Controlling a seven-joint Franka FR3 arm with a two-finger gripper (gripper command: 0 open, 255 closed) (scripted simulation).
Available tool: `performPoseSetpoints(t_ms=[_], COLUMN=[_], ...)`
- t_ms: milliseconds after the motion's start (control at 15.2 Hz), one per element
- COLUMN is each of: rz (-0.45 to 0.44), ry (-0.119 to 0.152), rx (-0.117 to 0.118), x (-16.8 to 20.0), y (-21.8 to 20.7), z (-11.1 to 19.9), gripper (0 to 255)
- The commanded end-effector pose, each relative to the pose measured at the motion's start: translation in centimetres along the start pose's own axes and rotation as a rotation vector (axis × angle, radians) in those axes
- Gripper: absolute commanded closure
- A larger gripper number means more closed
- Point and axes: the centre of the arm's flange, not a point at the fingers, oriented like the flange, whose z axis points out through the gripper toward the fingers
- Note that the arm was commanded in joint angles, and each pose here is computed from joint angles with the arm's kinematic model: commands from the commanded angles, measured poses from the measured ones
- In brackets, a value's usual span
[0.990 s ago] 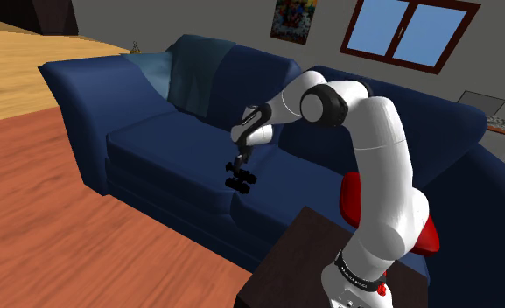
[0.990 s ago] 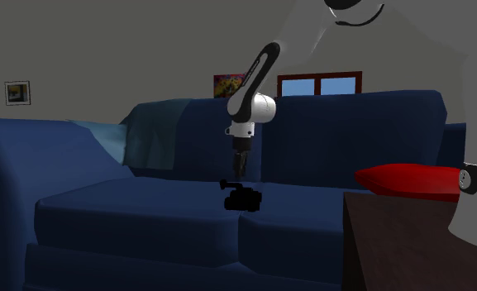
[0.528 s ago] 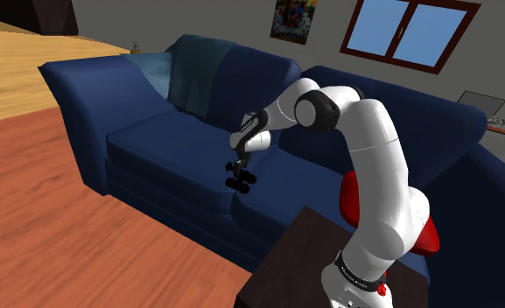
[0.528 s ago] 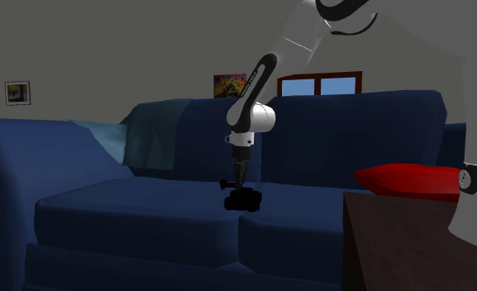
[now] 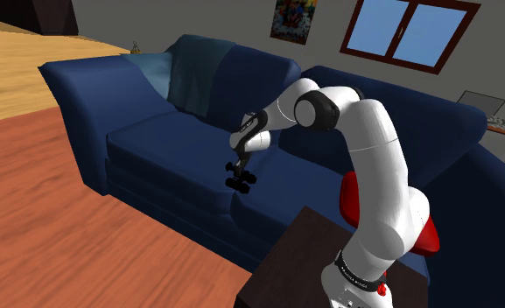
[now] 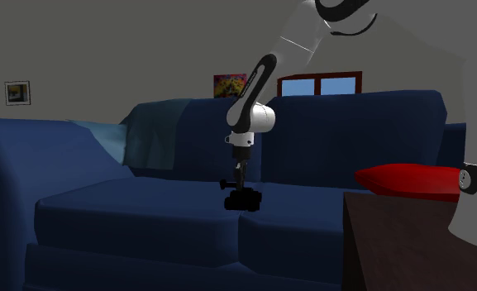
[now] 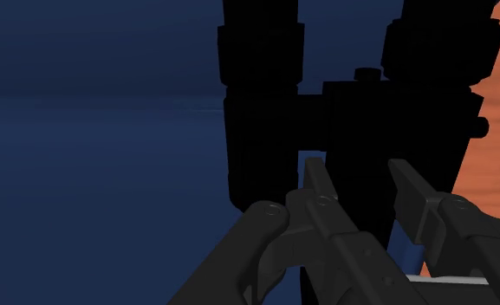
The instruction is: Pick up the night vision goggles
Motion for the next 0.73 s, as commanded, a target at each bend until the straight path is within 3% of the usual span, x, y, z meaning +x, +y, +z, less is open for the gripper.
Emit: performPoseSetpoints(t_ms=[0, 660], rz=[0.0, 0.0], ry=[-0.001, 0.0], rx=[0.0, 0.0], x=[0.0, 0.2], y=[0.0, 0.0], z=[0.1, -4.7], gripper=[255, 255])
